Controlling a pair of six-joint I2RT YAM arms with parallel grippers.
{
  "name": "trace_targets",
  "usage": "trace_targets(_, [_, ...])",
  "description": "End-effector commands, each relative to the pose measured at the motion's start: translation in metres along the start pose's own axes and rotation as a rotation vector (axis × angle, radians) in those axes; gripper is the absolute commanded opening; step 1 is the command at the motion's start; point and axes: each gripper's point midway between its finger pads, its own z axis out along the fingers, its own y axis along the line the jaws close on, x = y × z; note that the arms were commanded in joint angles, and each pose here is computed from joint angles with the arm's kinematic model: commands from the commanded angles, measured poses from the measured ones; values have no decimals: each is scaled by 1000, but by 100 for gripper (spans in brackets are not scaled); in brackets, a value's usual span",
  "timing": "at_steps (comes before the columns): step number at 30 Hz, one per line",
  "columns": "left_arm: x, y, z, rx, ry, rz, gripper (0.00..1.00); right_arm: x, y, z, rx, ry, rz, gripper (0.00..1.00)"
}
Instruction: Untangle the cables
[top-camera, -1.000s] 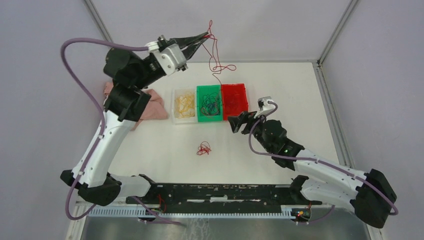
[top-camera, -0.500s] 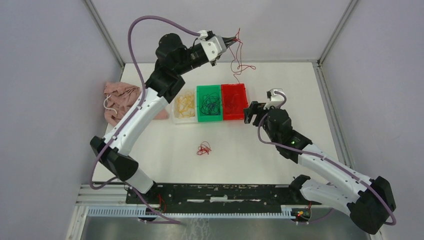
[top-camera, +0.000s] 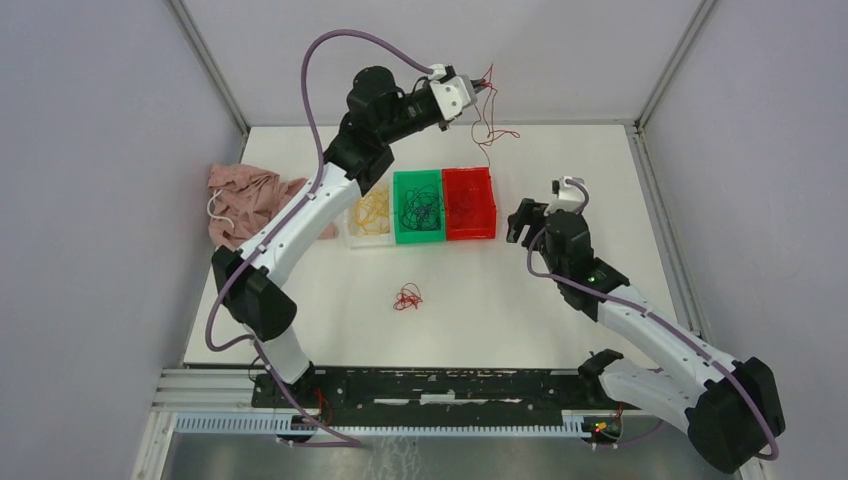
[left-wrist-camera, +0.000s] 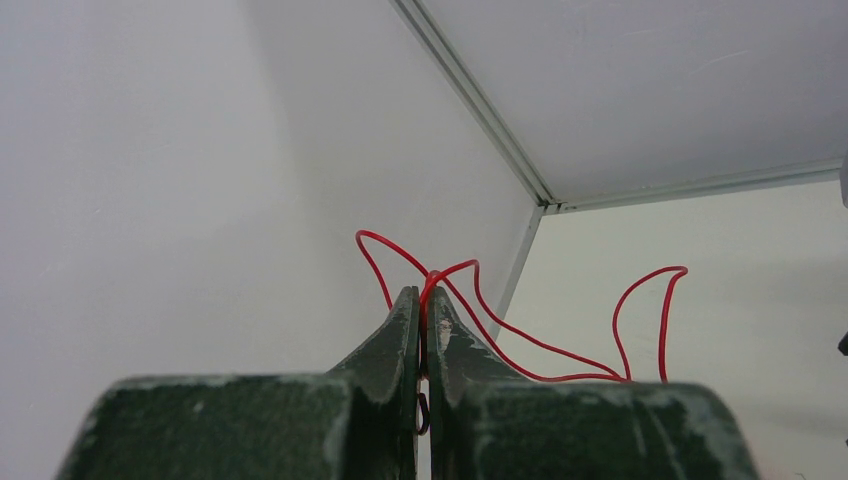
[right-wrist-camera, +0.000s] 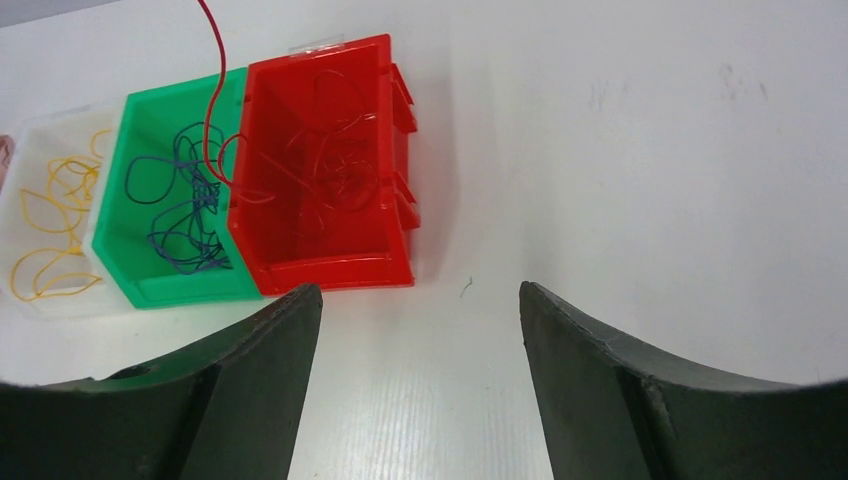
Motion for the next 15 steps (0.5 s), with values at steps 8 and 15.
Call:
trace_targets(8, [43, 10, 8, -26, 84, 169, 3, 5, -27, 1, 64, 9, 66, 79])
trace_targets(15, [123, -26, 2, 60, 305, 189, 3, -4, -34, -5, 68, -13, 99, 78])
